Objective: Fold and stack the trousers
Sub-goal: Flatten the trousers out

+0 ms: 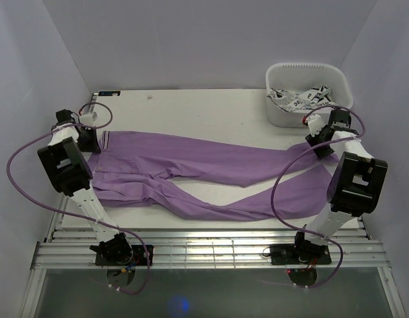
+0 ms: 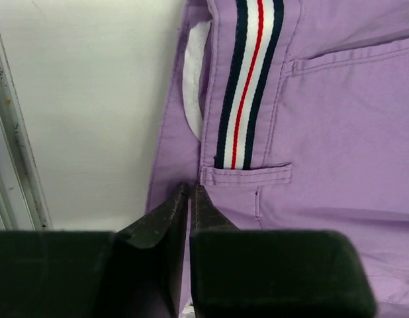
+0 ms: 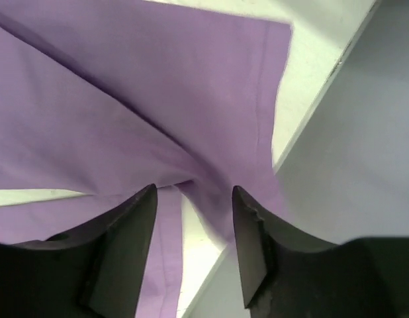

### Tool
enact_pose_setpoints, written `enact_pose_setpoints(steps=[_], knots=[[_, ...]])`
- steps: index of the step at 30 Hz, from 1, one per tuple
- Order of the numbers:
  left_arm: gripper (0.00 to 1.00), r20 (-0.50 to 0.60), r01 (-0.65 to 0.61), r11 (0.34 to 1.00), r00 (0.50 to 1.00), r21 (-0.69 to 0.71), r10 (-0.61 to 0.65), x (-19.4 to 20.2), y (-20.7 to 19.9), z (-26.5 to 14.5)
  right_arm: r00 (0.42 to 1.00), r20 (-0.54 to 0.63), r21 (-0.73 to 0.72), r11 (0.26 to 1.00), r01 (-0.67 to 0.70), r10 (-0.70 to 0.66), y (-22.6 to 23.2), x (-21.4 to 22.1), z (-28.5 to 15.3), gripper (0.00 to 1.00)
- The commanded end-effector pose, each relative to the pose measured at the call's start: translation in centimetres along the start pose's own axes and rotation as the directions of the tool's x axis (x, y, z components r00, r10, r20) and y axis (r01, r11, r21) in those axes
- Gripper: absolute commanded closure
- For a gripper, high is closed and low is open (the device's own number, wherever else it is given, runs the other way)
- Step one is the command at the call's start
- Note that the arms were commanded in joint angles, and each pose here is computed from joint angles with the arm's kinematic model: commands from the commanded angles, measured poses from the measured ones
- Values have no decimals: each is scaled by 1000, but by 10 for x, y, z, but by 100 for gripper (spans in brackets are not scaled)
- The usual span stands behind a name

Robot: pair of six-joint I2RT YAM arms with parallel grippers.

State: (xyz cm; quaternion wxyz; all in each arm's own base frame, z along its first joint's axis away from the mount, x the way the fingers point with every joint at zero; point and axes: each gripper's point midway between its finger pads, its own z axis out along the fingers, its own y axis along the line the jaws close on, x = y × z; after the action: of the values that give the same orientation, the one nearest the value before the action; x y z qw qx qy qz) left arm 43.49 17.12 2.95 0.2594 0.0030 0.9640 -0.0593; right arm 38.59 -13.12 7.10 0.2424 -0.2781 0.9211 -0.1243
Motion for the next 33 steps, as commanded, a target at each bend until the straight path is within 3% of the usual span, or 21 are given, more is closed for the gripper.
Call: enact_pose_setpoints(steps=[1,4,6,13,16,24,33], knots=[[78,44,-22,1000,999,-17,22,-12,7,-16,998,35,-47,998,-43,45,7,-18,-8,42],[52,125,-43,999,991,0,42,-26,-7,-40,998,42,-42,998,-51,53,5,-20,-21,29],[46,195,-53,998,980,35,45,-44,-20,-58,997,51,-57,997,-55,58,9,-21,-31,27],[45,191,-162,979,972,126,136,-48,-74,-49,995,34,-136,987,-85,90,26,-16,-36,31],[45,161,-181,967,975,178,153,-39,-91,-33,1000,13,-136,991,12,-11,24,-2,-26,34],[47,123,-181,959,980,219,156,-29,-100,-19,969,45,-43,969,244,-242,-47,19,-12,38],[47,103,-177,967,982,185,160,-29,-91,-13,895,109,-73,894,441,-433,-47,28,12,30]])
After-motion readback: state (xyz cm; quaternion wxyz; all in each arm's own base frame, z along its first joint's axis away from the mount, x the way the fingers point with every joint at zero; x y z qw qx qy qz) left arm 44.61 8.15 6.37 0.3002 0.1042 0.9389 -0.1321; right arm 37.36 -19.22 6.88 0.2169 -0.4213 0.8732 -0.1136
